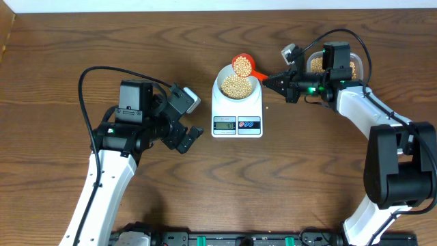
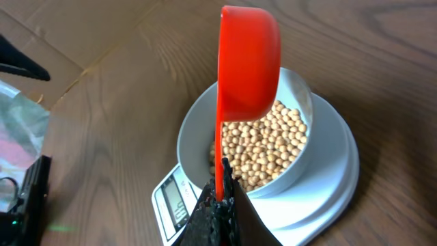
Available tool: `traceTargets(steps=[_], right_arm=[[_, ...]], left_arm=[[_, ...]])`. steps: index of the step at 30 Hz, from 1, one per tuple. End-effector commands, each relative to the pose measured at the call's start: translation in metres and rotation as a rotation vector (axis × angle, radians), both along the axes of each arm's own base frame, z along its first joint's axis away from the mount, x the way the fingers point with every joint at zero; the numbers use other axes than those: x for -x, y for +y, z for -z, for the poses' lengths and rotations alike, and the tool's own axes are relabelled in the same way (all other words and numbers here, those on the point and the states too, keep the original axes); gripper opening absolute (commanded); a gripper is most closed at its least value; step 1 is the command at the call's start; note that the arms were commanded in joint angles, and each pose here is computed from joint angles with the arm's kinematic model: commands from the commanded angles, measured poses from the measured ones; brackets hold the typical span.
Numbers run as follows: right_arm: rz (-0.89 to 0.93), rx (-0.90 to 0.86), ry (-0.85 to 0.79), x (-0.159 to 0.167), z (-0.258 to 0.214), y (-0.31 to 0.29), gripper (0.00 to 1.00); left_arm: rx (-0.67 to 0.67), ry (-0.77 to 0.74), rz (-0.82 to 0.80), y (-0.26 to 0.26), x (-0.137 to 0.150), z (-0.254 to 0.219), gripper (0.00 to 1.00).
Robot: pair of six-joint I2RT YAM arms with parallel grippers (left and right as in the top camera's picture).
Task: Scoop item into bowl and weigh 50g on scale
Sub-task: 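Tilt the scoop slowly with the right gripper, trickling soybeans into the bowl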
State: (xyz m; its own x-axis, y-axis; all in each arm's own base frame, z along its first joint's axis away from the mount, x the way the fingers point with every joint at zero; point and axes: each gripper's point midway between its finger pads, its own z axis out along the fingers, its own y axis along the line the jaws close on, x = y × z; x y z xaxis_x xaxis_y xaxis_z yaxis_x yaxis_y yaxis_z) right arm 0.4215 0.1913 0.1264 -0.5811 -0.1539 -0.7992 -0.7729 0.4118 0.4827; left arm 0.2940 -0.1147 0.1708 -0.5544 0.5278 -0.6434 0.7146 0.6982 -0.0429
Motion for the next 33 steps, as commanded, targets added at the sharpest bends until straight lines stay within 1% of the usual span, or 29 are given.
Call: traceTargets(steps=[1, 3, 5, 6, 9, 10, 13, 16, 33], right_arm=[[-0.043, -0.024, -0.022, 0.006, -0.003, 0.006, 0.01], [-0.054, -0.034, -0.021, 0.008, -0.005, 0.007, 0.01], [-0.016, 0.038, -0.034, 0.002, 0.007, 0.002, 0.01], [-0.014, 0.041, -0.033, 0.002, 0.008, 0.002, 0.01], [-0.068, -0.022, -0.038, 0.010, -0.003, 0.007, 0.01], [-0.065, -0.017, -0.032, 0.010, -0.001, 0.007, 0.01], [-0.010, 0.054, -0.019, 0.004, 0.011, 0.000, 0.01], [-0.038, 0.021, -0.022, 0.008, 0.006, 0.004, 0.01], [-0.032, 0.029, -0.022, 0.007, 0.007, 0.003, 0.01]], left_arm=[[-0.010, -0.030, 0.004, 0.001, -0.004, -0.009, 0.98], [-0.010, -0.029, 0.003, 0.001, -0.004, -0.009, 0.98], [-0.010, -0.029, 0.003, 0.001, -0.004, -0.009, 0.98], [-0.010, -0.027, 0.003, 0.001, -0.003, -0.008, 0.98], [-0.010, -0.027, 0.003, 0.001, -0.003, -0.008, 0.98], [-0.010, -0.027, 0.003, 0.001, -0.003, -0.008, 0.98], [-0.010, -0.027, 0.003, 0.001, -0.003, -0.008, 0.98], [-0.010, -0.027, 0.003, 0.001, -0.003, -0.008, 0.98], [-0.010, -0.027, 0.003, 0.001, -0.003, -0.008, 0.98]])
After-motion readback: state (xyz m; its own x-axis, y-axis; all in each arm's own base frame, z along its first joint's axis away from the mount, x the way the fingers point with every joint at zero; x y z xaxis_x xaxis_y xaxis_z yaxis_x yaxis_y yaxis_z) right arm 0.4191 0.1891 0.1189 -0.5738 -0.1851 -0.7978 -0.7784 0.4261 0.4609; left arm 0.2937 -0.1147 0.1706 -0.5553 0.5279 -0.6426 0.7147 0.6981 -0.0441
